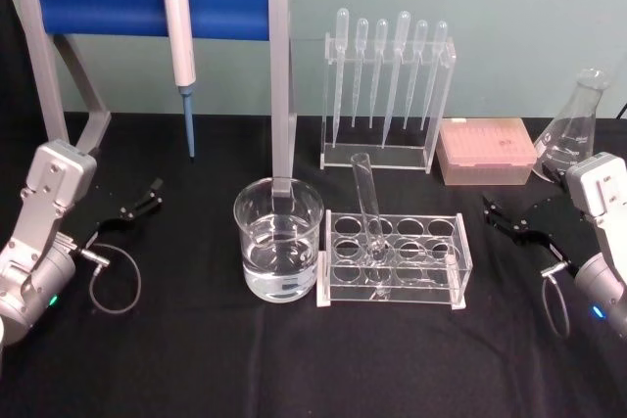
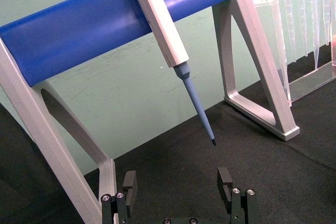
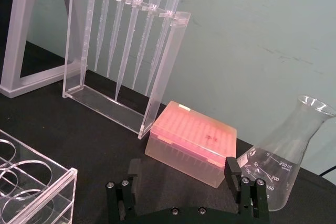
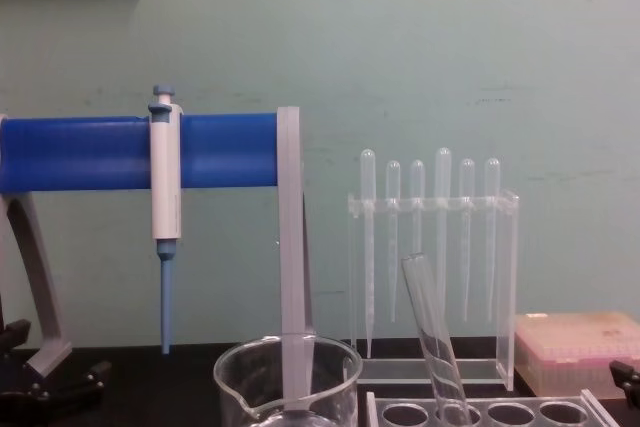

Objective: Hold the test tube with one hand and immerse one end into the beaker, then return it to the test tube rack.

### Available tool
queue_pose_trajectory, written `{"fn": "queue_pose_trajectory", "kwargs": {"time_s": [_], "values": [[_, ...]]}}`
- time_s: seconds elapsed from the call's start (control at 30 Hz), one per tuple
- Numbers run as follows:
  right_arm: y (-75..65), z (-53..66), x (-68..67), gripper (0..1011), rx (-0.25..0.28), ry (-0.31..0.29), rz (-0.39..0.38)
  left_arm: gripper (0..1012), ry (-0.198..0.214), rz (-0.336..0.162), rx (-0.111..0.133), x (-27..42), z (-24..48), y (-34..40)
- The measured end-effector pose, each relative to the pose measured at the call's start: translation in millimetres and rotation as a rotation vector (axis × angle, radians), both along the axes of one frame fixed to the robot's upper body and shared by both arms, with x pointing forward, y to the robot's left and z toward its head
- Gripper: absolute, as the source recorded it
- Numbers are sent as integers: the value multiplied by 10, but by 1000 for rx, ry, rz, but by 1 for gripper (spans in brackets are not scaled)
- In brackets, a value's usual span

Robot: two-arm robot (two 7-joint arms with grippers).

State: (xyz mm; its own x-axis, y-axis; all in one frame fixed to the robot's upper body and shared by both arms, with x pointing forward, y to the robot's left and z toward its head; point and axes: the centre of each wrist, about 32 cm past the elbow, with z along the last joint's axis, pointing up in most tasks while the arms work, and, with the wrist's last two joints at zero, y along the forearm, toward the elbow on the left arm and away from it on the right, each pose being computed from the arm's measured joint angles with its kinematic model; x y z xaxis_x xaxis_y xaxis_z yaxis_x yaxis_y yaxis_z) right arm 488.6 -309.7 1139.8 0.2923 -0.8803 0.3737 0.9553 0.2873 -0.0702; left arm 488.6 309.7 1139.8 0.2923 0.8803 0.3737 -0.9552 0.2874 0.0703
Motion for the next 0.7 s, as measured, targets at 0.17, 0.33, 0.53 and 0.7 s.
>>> {"fn": "queue_pose_trajectory", "kwargs": {"time_s": [0.17,0.33,0.53,0.7], "values": [[0,0,0,1002,0,0,0,1000,0,0,0,0,0,0],[0,0,0,1002,0,0,0,1000,0,0,0,0,0,0],[0,0,0,1002,0,0,0,1000,0,0,0,0,0,0],[0,0,0,1002,0,0,0,1000,0,0,0,0,0,0]]}}
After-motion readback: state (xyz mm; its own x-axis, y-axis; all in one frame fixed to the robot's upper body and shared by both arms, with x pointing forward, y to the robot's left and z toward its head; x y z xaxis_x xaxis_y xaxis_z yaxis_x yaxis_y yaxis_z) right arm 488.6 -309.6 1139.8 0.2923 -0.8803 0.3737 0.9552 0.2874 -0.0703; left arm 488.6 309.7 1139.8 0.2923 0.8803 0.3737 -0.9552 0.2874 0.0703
